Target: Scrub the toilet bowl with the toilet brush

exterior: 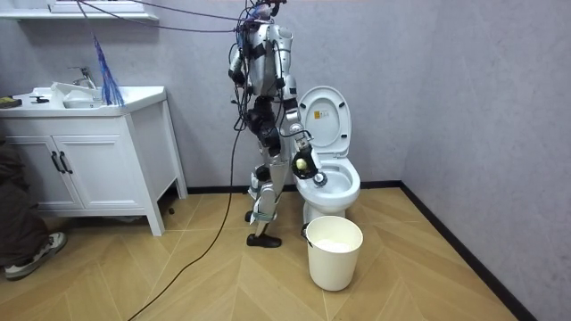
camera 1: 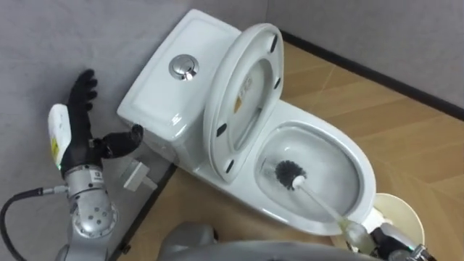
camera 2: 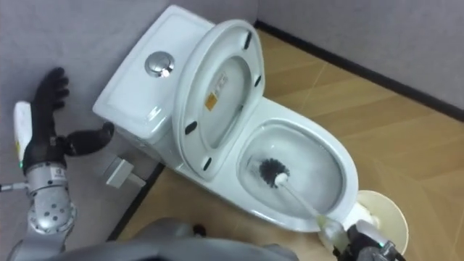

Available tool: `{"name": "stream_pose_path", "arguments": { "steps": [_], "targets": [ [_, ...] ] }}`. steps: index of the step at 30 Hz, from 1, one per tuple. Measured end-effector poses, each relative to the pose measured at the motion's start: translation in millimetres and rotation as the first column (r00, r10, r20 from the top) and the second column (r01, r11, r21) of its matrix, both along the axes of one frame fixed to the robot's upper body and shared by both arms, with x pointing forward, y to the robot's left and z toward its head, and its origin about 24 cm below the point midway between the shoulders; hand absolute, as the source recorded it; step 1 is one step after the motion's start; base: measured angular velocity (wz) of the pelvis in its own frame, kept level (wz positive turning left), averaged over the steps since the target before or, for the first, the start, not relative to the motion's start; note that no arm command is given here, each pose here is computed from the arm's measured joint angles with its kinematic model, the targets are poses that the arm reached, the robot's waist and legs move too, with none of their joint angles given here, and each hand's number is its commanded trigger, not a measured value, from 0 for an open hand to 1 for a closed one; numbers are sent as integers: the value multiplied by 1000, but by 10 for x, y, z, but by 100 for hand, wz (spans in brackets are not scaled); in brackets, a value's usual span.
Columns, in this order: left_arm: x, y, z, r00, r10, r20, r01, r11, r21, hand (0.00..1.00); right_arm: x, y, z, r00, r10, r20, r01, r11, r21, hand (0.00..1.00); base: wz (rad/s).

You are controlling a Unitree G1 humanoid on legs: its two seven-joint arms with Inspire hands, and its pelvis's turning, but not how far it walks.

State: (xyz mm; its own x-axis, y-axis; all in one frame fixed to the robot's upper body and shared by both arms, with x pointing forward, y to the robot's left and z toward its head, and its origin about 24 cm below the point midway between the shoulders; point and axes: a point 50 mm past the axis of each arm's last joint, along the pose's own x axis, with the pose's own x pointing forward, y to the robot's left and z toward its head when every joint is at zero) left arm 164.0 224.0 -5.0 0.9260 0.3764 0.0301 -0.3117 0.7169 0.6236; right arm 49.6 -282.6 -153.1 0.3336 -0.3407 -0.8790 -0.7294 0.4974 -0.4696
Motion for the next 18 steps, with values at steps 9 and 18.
{"name": "stream_pose_path", "arguments": {
  "steps": [9, 18],
  "targets": [
    [156, -147, -1, 990, -139, -16, 140, 981, 132, 0, -75, 47, -34, 993, 53, -108, -51, 998, 22, 100, -3],
    [94, -295, -279, 933, -285, -220, 312, 945, 95, 0, 102, 95, -20, 995, 73, -69, -70, 997, 40, 100, -8]
  ]
}}
